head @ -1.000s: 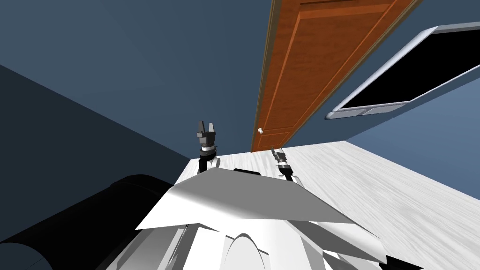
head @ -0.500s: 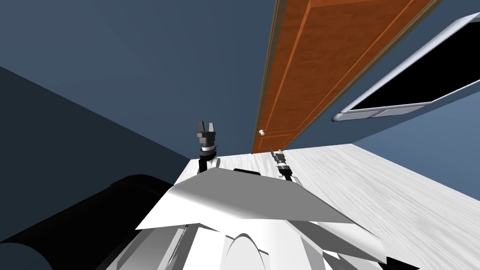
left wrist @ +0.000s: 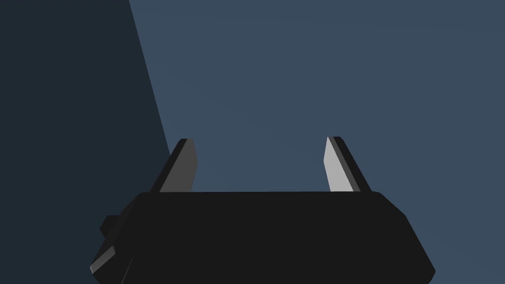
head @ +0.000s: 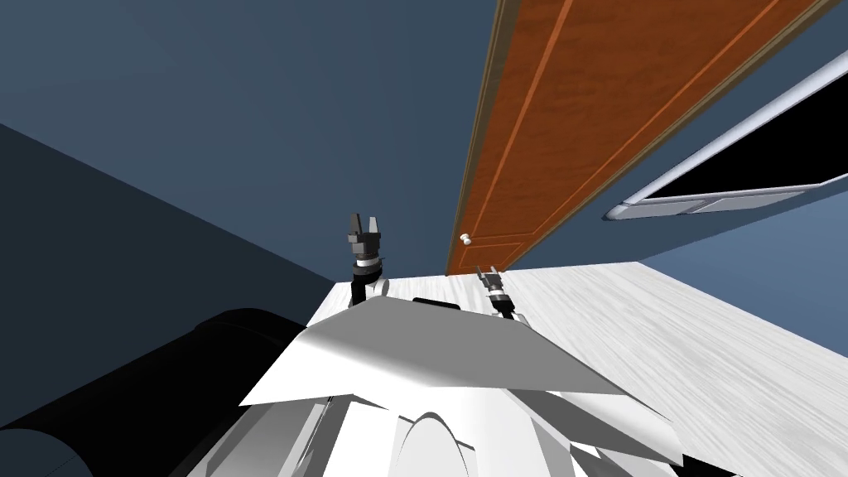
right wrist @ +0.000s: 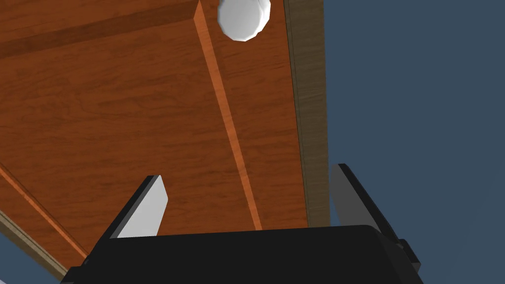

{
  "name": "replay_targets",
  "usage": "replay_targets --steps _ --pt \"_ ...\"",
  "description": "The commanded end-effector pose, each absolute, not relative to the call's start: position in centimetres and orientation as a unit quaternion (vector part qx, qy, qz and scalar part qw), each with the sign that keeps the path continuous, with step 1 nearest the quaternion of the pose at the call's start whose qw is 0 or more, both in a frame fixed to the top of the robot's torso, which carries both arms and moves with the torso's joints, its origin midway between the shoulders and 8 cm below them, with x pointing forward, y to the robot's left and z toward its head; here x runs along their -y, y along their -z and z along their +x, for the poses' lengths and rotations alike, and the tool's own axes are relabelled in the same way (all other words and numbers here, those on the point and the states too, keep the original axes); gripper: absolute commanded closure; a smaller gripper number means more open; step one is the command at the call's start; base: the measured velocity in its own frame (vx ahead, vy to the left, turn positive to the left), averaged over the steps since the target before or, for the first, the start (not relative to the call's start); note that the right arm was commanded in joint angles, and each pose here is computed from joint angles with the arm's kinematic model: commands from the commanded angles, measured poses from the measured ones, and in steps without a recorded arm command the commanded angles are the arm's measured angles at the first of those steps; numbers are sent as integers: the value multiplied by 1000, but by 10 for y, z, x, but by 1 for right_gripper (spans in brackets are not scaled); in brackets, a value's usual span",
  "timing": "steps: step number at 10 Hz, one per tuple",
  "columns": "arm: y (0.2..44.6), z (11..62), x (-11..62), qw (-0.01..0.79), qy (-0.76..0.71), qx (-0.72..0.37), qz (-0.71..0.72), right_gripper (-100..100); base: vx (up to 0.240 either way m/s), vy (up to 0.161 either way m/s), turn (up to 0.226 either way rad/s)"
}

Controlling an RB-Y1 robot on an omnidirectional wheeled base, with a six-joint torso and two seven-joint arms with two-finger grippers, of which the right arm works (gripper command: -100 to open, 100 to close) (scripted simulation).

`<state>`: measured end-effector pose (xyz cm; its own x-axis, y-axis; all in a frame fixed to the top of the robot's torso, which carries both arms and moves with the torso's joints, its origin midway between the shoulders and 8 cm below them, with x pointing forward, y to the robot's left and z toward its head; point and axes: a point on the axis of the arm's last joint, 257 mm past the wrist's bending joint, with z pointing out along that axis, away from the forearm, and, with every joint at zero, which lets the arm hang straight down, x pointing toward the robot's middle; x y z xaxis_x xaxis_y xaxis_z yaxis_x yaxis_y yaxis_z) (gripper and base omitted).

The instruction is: Pull the door open

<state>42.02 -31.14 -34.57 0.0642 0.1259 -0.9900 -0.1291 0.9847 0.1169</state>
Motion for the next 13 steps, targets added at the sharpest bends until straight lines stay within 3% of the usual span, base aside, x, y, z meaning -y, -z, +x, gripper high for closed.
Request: replay_targets --steps 1,11,13 --pt "353 419 311 726 -82 -682 -9 -100 130 -26 37" --pt "387 411 303 708 -59 -703 -48 -100 114 -15 34" --pt "386 417 318 711 -36 -702 -33 -100 -4 -1 263"
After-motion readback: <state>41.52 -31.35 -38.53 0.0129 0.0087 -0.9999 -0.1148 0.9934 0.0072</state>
